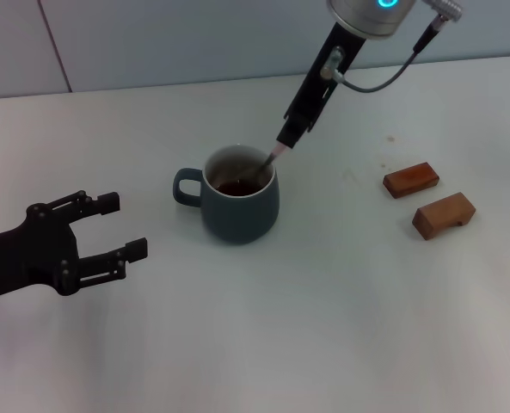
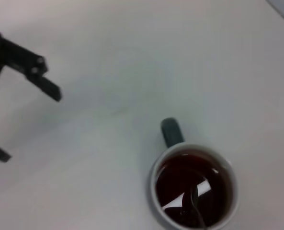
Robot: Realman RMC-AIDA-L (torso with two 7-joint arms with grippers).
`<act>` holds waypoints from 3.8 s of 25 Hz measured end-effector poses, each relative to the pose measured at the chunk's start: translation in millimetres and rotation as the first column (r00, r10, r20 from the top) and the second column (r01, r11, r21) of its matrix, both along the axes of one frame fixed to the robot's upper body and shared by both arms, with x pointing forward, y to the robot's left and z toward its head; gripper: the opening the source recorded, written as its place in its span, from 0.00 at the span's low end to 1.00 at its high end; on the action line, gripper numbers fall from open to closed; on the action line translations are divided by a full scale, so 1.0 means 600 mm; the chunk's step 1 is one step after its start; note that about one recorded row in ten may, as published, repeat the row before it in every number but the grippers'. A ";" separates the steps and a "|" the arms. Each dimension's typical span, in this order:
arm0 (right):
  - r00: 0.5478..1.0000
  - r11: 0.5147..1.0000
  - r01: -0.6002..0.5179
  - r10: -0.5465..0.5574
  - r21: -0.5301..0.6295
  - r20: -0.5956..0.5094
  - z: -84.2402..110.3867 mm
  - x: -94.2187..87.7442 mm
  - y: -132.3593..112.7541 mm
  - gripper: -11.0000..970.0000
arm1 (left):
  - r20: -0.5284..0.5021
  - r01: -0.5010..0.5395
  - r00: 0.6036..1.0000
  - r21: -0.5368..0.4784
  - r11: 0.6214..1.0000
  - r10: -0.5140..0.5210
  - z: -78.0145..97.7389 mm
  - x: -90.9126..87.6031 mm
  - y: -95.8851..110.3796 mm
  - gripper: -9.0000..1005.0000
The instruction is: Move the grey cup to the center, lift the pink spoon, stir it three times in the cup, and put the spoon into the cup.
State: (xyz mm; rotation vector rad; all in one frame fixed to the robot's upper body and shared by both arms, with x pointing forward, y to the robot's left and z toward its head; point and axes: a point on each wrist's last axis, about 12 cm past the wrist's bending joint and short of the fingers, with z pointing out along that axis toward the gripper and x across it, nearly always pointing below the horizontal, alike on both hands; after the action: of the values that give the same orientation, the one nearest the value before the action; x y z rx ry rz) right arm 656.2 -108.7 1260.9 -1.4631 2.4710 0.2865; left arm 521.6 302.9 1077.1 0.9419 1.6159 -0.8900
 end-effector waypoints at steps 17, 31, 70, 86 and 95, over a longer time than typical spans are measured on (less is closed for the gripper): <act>1.000 1.000 -0.016 0.016 -0.019 -0.002 0.006 0.005 0.005 0.21 | 0.007 0.000 1.000 0.005 1.000 0.000 -0.001 0.002 -0.003 0.81; 0.999 1.000 0.006 -0.005 -0.016 0.051 0.005 0.015 0.013 0.23 | 0.011 0.001 1.000 0.007 1.000 -0.001 0.000 0.004 -0.003 0.81; 0.978 0.937 0.042 -0.109 0.347 0.177 -0.015 -0.020 -0.058 0.50 | 0.034 0.012 0.999 0.018 1.000 -0.012 0.014 0.021 -0.006 0.81; 0.976 0.738 -0.058 -0.098 0.672 0.192 -0.188 -0.159 -0.313 0.75 | -0.116 0.060 0.992 0.120 0.991 -0.046 0.083 0.096 0.014 0.81; 0.953 0.726 -0.084 -0.143 0.683 0.269 -0.203 -0.154 -0.383 0.86 | -0.218 0.098 0.974 0.137 0.986 -0.067 0.111 0.113 0.008 0.81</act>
State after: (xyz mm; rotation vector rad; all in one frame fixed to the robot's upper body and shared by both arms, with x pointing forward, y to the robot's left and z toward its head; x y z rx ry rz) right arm 564.0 -338.4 1139.0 -1.0327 1.8182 0.8102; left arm 589.3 307.7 1143.4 1.0513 1.8567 -0.9656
